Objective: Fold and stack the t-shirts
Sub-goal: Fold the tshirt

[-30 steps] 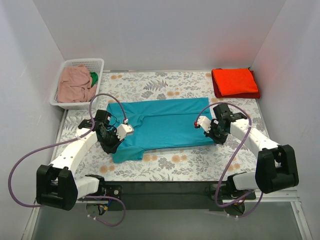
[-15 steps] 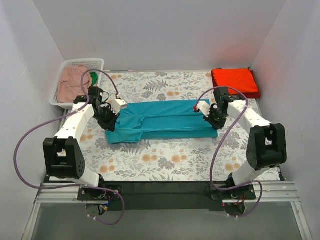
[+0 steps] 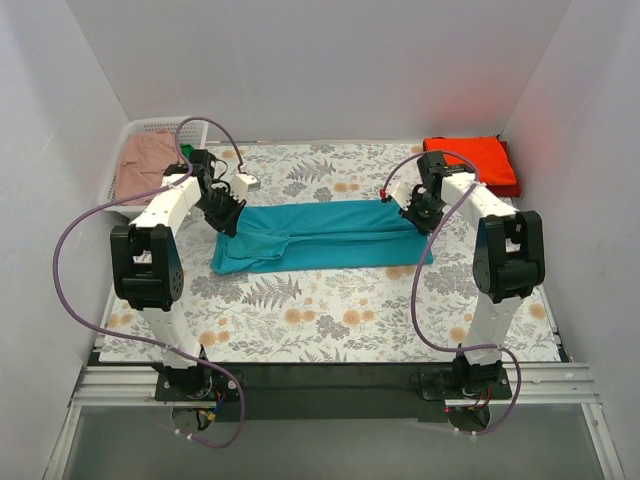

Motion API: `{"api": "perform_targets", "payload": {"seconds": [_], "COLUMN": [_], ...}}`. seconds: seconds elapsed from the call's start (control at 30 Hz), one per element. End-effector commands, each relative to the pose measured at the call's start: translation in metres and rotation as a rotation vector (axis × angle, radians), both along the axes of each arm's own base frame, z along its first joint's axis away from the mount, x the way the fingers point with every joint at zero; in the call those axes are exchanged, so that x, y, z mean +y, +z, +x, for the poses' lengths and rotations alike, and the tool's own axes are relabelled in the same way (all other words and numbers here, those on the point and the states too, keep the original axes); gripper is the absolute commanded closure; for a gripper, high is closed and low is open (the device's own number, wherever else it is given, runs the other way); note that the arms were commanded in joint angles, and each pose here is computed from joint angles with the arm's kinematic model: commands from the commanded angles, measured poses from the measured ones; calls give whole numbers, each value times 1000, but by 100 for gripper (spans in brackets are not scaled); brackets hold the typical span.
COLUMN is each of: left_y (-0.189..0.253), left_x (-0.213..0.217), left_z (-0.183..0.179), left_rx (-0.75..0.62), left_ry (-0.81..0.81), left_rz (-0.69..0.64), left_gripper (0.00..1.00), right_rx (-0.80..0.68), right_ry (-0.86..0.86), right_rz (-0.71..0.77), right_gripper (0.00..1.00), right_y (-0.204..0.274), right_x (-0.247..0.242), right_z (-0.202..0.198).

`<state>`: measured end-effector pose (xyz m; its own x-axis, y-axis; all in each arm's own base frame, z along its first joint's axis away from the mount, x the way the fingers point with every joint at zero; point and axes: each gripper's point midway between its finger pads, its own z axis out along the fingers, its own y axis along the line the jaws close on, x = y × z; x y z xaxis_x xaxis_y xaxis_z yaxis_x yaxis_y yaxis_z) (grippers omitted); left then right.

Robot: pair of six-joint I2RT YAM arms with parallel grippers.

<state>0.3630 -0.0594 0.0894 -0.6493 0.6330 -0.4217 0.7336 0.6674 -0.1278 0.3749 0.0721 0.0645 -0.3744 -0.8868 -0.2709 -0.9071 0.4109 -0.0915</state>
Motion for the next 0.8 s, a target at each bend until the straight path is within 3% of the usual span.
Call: {"api": "perform_targets", "payload": {"seconds": [0.0, 0.23, 0.57, 0.6, 0.63, 0.67, 0.7, 0.73, 0.77], "left_y": [14, 6, -10, -12, -11, -6, -3, 10, 13], "left_x": [3, 0, 4, 4, 6, 8, 15, 35, 34], "left_z": [30, 52, 44, 42, 46, 48, 50, 52, 50], "left_rx": [-81, -64, -36, -32, -48, -58, -62, -59, -40], "left_ry": [8, -7, -2, 5, 31, 48, 78, 160, 188], "left_rz": [5, 0, 18, 18, 16, 6, -6, -76, -84], "left_gripper": [100, 100, 100, 95, 89, 74, 68, 51, 51], "right_rx": [-17, -2, -10, -11, -13, -11, -12, -13, -11], "right_ry": [30, 28, -9, -19, -27, -40, -54, -96, -110], "right_rz": [-18, -22, -12, -14, -13, -13, -10, 10, 9], "right_gripper": [99, 99, 99, 85, 78, 70, 54, 41, 41], "right_y": [3, -7, -7, -8, -7, -6, -4, 2, 2], "right_x": [-3, -3, -1, -1, -2, -4, -5, -14, -20], "right_z": [17, 24, 37, 39, 41, 40, 39, 34, 34]}}
